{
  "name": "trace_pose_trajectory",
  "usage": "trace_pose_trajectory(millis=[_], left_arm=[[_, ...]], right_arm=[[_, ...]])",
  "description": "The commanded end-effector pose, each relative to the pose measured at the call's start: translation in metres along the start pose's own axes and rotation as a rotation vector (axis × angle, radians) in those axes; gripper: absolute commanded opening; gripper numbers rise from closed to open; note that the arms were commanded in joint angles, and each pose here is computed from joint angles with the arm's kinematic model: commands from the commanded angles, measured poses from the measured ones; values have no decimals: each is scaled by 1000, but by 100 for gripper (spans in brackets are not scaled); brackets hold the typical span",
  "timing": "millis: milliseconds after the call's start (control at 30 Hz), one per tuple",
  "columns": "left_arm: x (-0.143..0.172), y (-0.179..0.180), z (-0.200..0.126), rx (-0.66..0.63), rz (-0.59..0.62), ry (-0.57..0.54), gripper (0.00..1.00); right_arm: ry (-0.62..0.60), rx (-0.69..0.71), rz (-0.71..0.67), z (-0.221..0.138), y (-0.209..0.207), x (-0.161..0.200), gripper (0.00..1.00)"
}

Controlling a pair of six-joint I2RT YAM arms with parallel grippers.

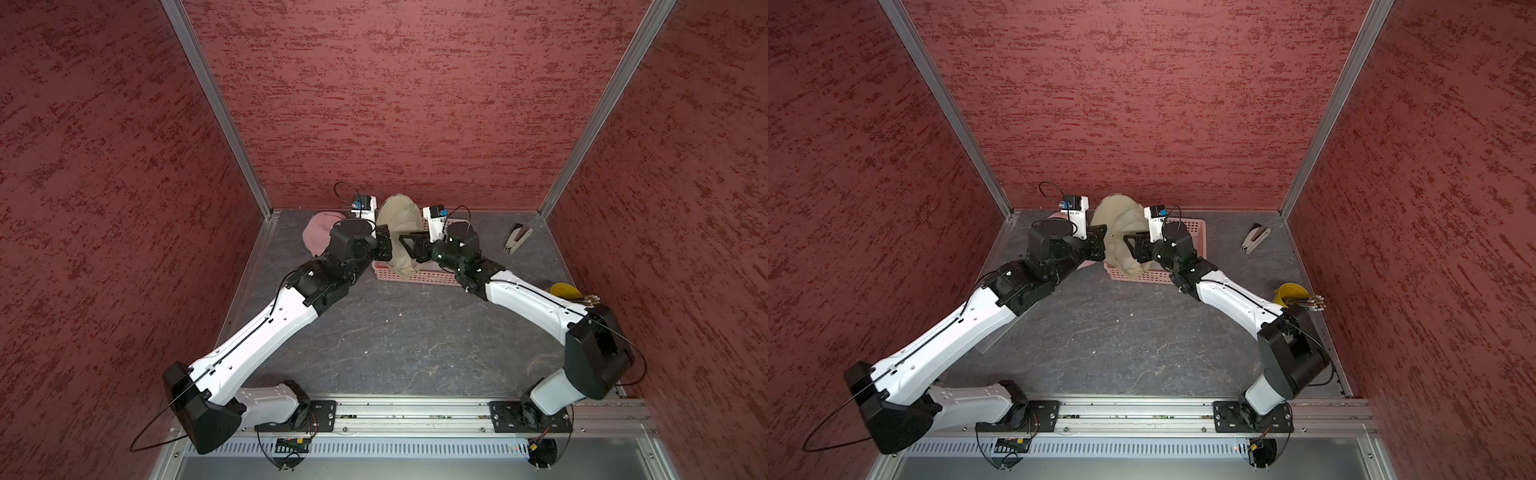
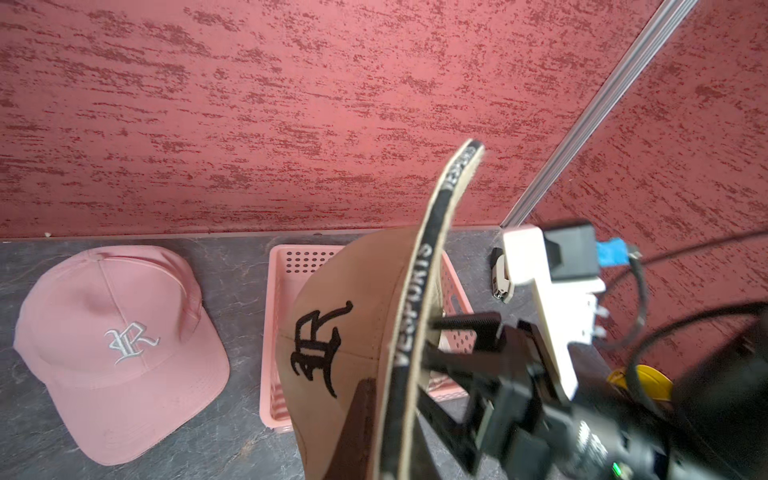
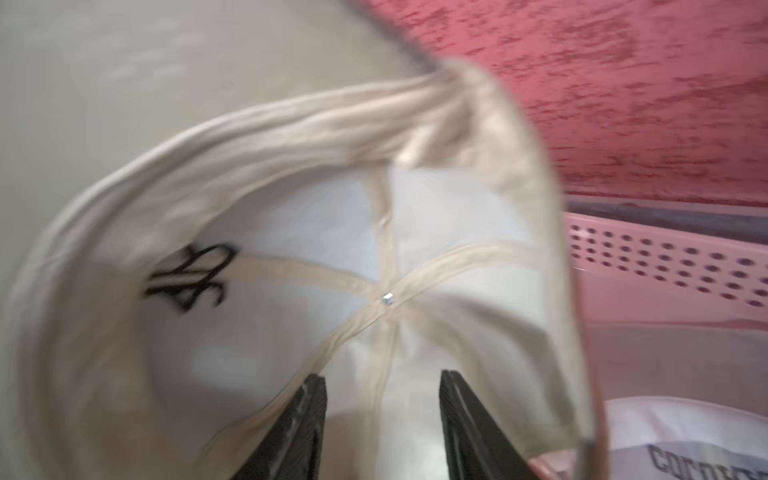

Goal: Turn the baseball cap inside out
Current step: Turn over the baseball cap.

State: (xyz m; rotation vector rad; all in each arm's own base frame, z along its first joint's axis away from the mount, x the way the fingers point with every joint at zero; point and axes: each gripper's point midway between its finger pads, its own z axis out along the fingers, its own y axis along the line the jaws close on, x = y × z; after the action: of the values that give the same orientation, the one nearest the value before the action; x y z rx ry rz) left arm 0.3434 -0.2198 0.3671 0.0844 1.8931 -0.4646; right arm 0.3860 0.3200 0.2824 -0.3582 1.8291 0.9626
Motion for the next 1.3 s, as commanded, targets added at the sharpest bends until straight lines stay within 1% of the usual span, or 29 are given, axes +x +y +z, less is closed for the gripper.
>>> trace_pose_trajectory(millis=[0,33,67,133,167,267,433,467,567,700,800,967,1033,1100,1167,1267], left_arm=[[-23,-1,-4,7,-49,-53,0],[-22,-2,-4,17,-54,-42,0],[-20,-3,-4,28,-57,-27,0],[-19,-7,-5,49,-57,2,0],[-17,-9,-5,59,-57,19,0],[-13,-15,-6,96,-72,65,0],[-12,-24,-9,178,-117,139,0],[-12,-23,-9,179,-122,142,0],[-20,-13,-9,169,-142,129,0],[-32,1,-7,179,-195,114,0],[-36,2,-7,186,-199,107,0],[-38,4,-6,177,-196,108,0],[-42,8,-9,159,-187,97,0],[-46,11,-15,151,-180,88,0],[-45,11,-18,155,-180,90,0],[-36,8,-16,163,-192,110,0]], right_arm=[[-84,-96,-97,-12,20,-12,44],[-89,-122,-118,-12,25,-14,31],[-86,-136,-133,-9,28,-15,21],[-86,-168,-176,-4,34,-18,9],[-102,-193,-204,-2,37,-21,7],[-98,-299,-274,7,52,-19,3],[0,-478,-390,18,76,-5,2],[19,-529,-416,14,83,0,2],[143,-712,-467,-5,99,32,2],[313,-825,-476,-28,100,73,0],[373,-873,-465,-41,101,91,0],[410,-856,-470,-51,97,102,0],[442,-820,-483,-53,92,105,0],[452,-749,-494,-49,79,103,0],[398,-660,-475,-41,65,84,0],[207,-477,-464,-23,53,33,0]])
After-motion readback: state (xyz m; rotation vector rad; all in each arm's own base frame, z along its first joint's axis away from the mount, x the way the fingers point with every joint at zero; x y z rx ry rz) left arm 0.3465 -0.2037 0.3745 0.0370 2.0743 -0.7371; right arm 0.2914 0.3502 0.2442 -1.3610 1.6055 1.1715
